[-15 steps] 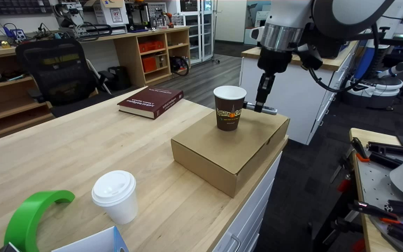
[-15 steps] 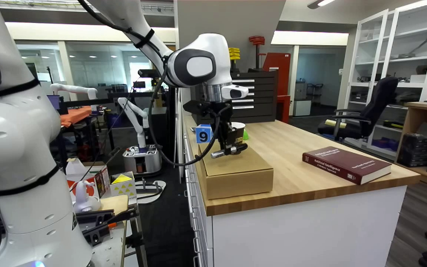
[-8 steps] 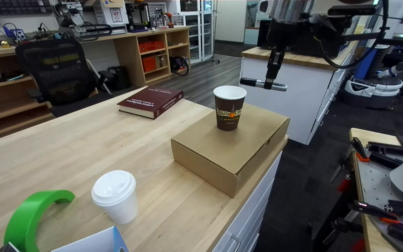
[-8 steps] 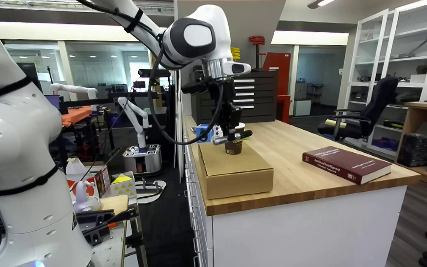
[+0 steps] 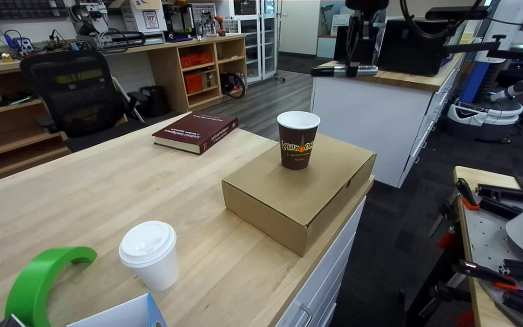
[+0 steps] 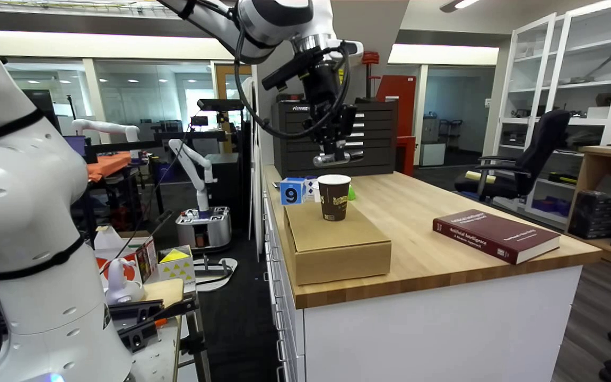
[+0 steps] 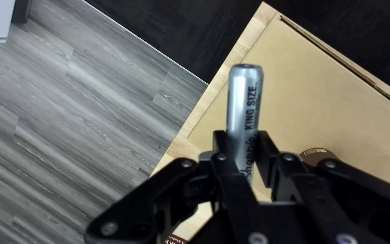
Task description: Put the marker in the cup
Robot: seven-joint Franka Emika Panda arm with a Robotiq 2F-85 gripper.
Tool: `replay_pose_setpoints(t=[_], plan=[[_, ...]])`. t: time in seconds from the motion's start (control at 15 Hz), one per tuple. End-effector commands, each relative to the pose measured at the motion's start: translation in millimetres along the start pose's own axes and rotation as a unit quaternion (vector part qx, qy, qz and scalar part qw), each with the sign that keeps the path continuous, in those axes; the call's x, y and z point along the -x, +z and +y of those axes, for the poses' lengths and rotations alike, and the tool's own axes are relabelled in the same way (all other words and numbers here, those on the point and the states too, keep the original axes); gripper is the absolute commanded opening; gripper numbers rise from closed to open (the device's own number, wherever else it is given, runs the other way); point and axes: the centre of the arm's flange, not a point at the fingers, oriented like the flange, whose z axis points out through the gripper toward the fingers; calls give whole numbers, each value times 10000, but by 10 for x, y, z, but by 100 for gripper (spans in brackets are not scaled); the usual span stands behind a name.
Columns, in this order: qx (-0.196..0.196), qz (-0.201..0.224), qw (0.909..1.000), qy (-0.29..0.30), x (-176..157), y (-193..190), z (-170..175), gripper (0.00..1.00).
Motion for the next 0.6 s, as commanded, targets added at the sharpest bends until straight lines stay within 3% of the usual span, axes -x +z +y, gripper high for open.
replay_pose_setpoints(t=[0.0,0.27,0.53], plan=[[201,-207,9974,-666,-257,-314,-1,6],[283,-356,9904,-1309,-479,-440,-137,6],[422,-786,9752,-2025,-696,-433,-294,6]])
